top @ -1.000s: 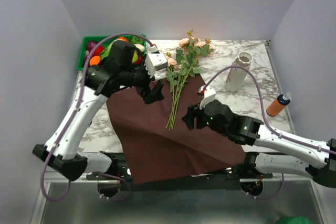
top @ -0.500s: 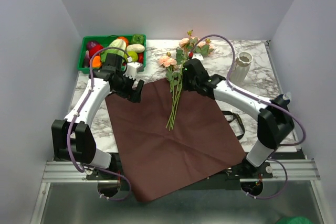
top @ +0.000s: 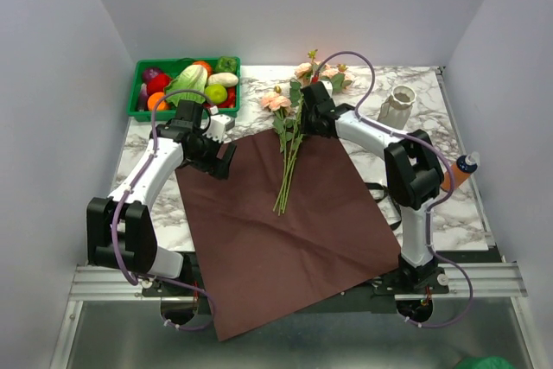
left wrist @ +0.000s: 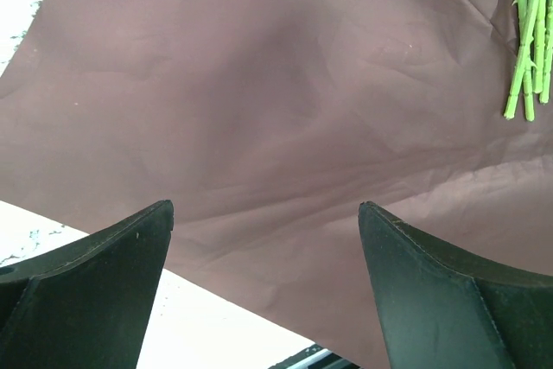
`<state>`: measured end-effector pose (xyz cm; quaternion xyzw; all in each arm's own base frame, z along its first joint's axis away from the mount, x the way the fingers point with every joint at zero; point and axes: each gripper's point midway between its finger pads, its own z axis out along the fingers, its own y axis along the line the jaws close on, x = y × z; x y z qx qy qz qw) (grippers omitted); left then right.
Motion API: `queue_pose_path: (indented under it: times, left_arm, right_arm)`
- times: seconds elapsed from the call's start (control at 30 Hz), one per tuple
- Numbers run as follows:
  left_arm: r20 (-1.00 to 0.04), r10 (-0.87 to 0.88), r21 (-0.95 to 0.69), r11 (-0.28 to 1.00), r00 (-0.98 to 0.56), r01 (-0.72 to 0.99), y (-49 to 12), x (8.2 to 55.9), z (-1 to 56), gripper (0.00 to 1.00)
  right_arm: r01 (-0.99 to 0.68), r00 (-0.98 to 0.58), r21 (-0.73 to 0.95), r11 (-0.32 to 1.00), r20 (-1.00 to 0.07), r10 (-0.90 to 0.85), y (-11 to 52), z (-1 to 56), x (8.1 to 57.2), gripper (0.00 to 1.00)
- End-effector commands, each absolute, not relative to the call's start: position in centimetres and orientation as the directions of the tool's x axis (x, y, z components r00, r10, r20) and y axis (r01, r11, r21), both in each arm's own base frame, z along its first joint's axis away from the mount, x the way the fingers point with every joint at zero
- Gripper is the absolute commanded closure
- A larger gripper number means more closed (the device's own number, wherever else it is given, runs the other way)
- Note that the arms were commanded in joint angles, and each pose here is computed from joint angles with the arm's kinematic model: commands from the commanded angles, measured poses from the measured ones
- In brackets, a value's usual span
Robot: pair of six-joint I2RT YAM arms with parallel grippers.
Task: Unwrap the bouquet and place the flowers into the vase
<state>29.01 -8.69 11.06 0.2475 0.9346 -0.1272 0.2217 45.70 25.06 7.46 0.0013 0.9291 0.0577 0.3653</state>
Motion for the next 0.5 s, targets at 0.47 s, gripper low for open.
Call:
queue_pose_path:
  times: [0.47]
  left_arm:
    - [-0.492,0.431,-0.053,0.853,-0.756,0.52,-6.9,29.0,10.3,0.04]
  right_arm:
    - [-0.037,-0.765,0.172,0.984,-0.638,0.082,26.5,5.3,47.4,0.82]
